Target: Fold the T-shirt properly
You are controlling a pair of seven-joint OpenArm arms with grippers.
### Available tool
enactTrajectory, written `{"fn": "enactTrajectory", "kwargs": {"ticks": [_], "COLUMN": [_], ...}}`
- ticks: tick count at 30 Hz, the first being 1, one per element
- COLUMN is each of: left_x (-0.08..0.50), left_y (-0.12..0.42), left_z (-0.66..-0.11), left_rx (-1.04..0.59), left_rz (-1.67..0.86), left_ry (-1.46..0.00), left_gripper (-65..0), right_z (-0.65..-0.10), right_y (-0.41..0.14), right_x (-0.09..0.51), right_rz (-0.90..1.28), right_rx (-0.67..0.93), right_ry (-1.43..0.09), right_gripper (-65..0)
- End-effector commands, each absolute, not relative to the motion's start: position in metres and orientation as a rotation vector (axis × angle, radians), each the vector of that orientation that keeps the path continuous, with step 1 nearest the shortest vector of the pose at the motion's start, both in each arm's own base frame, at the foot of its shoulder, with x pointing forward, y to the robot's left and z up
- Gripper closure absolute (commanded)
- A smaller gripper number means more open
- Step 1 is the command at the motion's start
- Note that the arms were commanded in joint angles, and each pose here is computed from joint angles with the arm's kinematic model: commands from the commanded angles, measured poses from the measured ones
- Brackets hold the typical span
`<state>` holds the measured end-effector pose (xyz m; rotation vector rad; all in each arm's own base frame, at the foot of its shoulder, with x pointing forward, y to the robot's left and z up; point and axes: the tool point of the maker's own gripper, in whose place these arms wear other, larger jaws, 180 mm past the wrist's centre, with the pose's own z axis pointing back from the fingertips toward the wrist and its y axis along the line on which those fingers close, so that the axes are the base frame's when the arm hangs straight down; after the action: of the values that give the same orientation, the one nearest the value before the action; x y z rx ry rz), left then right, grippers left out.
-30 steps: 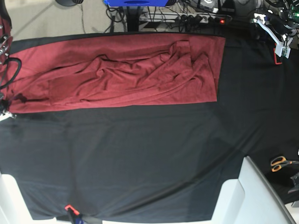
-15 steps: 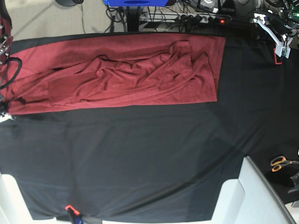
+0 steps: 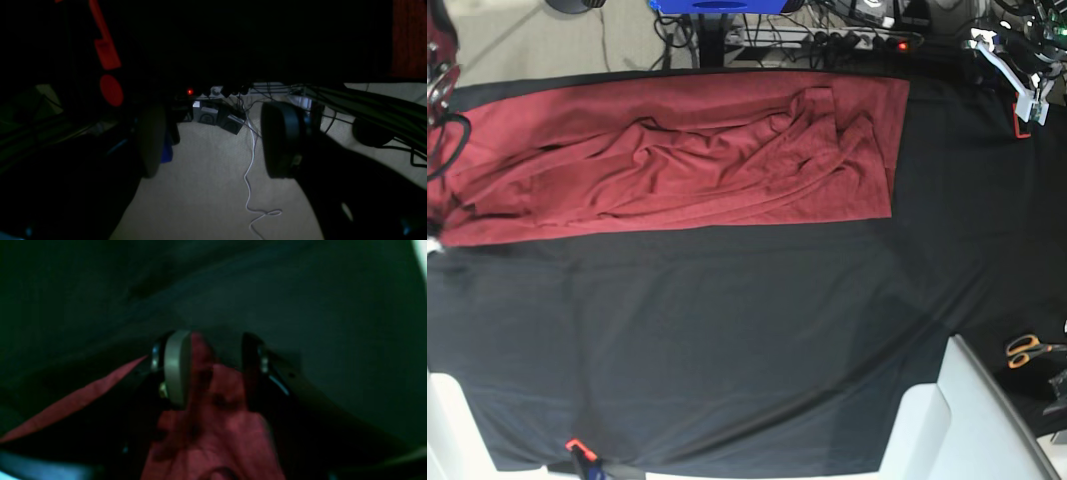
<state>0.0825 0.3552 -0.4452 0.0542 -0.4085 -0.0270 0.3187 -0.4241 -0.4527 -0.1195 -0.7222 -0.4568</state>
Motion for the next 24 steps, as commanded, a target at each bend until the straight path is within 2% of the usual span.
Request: {"fn": "enactTrajectory", "kwargs": {"ticks": [1, 4, 5, 6, 8, 9, 11, 13, 24], "left_x": [0.087, 0.088, 0.089, 0.089, 0.090, 0.090, 0.090, 0.090, 0.090], "left_y": [0.362, 0.362, 0.362, 0.362, 0.361, 0.361, 0.361, 0.361, 0.361], "left_z": [-0.437, -0.437, -0.436, -0.436, -0.436, -0.436, -0.436, -0.436, -0.436], "left_rx": [0.073, 0.073, 0.073, 0.073, 0.072, 0.072, 0.072, 0.072, 0.072], "left_rz": [-0.042, -0.042, -0.043, -0.043, -0.044, -0.044, -0.044, -0.044, -0.044], "left_ry": [-0.430, -0.431, -0.434, -0.434, -0.435, -0.435, -0.436, -0.436, -0.435], "left_gripper": [-43.1, -43.1, -43.1, -43.1, -43.1, -43.1, -43.1, -43.1, -43.1], "right_z": [-0.425, -0.417, -0.418, -0.418, -0.423, -0.427, -0.434, -0.442, -0.475], "right_y": [-0.436, -0.405, -0.387, -0.373, -0.357, -0.352, -0.347, -0.345, -0.344], "right_x": [0.331, 0.315, 0.312, 0.307, 0.299, 0.296, 0.293, 0.290, 0.275], "right_rz": [-0.451, -0.316, -0.261, -0.212, -0.173, -0.174, -0.181, -0.192, -0.251], "right_rx": [-0.146, -0.098, -0.068, -0.048, -0.024, -0.016, 0.001, 0.017, 0.075], "right_ry": [-0.817, -0.808, -0.789, -0.762, -0.713, -0.693, -0.672, -0.652, -0.554], "right_gripper": [-24.2, -23.4, -20.6, -15.6, -1.8, 0.0, -2.1, -0.2, -0.5]}}
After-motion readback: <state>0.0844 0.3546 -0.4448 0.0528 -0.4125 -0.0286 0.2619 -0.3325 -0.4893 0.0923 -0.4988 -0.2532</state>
